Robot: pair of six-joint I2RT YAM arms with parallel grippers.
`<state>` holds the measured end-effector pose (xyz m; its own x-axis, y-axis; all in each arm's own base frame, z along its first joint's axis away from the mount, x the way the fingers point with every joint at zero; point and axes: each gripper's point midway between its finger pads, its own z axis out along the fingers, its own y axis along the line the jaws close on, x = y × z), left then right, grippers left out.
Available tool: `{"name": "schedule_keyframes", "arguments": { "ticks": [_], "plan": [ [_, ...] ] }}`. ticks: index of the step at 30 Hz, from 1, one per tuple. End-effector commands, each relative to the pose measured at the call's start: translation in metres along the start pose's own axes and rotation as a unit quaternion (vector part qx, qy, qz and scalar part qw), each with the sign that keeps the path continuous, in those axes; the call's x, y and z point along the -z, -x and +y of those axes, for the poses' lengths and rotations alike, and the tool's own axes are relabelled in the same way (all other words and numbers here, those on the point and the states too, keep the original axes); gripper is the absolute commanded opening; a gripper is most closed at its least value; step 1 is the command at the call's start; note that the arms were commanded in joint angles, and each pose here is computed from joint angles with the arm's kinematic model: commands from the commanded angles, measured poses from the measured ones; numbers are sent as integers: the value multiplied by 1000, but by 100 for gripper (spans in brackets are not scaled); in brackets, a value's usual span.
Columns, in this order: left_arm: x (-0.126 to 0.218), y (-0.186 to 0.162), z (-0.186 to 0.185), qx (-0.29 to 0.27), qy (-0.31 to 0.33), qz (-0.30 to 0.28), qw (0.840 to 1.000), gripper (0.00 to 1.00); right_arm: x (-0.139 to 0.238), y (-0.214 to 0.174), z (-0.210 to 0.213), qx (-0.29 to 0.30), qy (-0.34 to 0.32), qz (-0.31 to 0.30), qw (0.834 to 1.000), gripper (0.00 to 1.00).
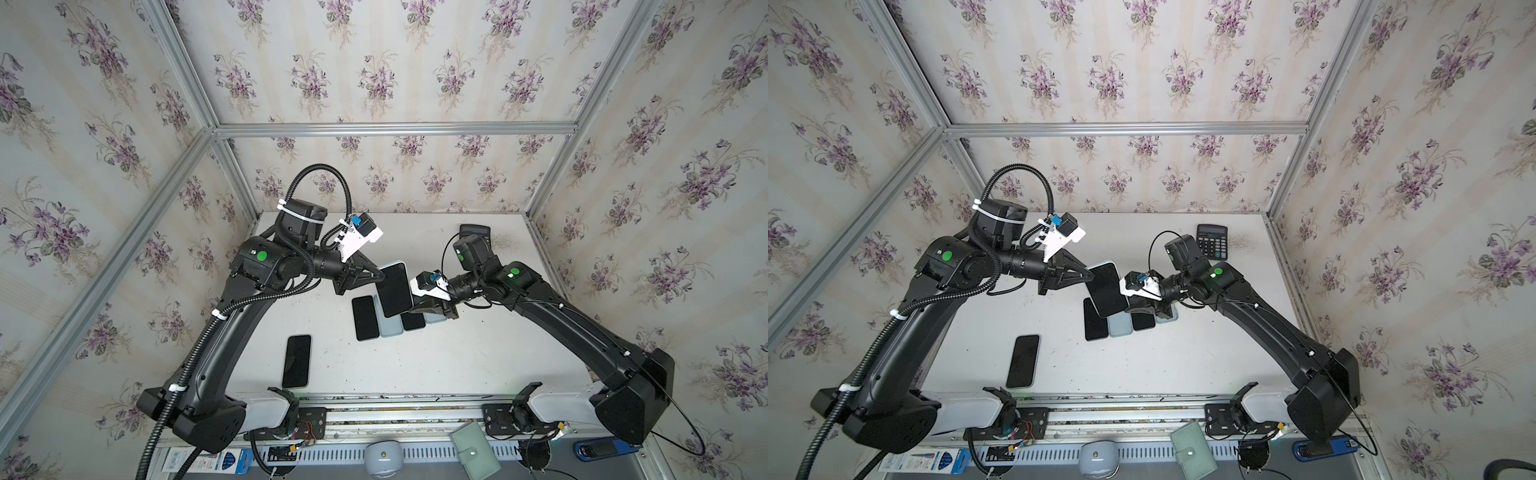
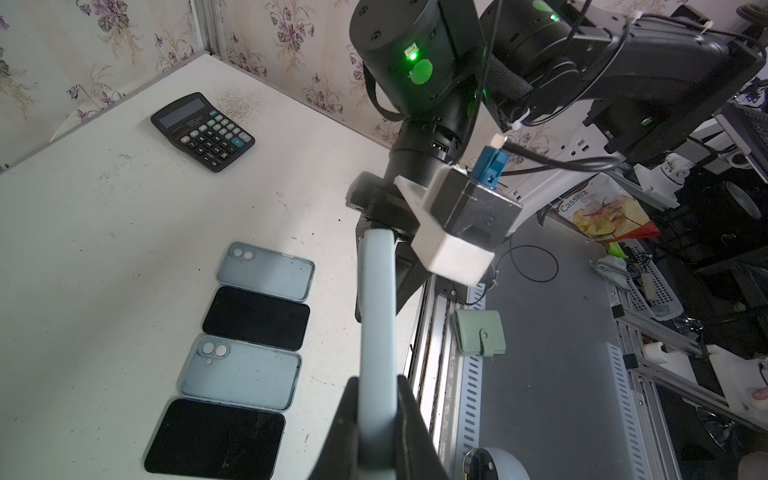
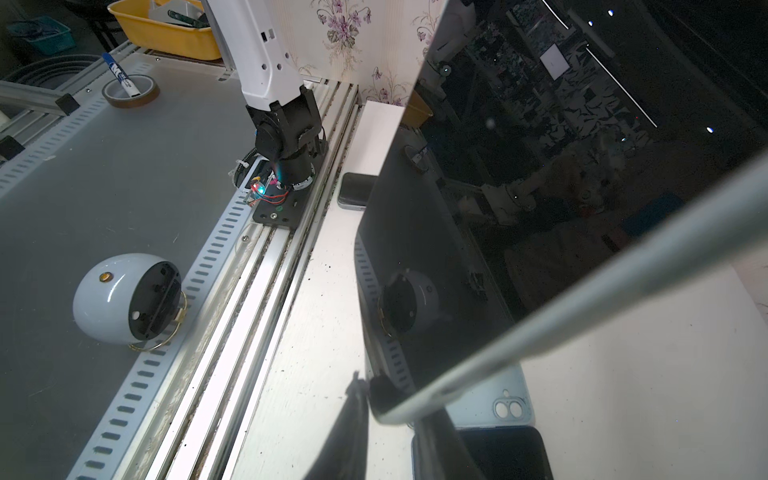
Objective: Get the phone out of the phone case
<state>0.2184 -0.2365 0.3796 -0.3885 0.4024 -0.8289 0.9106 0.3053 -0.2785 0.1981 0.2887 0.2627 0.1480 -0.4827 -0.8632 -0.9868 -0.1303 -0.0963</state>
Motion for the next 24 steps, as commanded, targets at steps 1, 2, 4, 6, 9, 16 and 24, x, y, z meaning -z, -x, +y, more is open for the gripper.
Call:
{"name": "schedule_keyframes", "arguments": {
  "ticks": [1,2,4,6,9,16,24],
  "plan": [
    [2,11,-4,-23,-8,-19,1000,0,1,4,4,-1,11,-8,1000,19],
    [2,11,-3,-23,-7,-18,1000,0,1,5,5,0,12,-9,1000,18],
    [2,11,-4,-24,-8,-19,999,0,1,6,6,2,15,-10,1000,14],
    [2,12,-4,-24,-9,-20,999,0,2,8,8,6,18,-12,1000,10],
    [2,12,-5,-24,-10,-21,999,0,1,9,11,13,24,-10,1000,6],
    [-2,16,-14,-21,-37,-29,999,0,2,19,9,42,18,-18,999,0],
    [-15,17,-32,9,-109,-32,994,0,1,31,-8,93,-20,-28,995,0]
  ]
}}
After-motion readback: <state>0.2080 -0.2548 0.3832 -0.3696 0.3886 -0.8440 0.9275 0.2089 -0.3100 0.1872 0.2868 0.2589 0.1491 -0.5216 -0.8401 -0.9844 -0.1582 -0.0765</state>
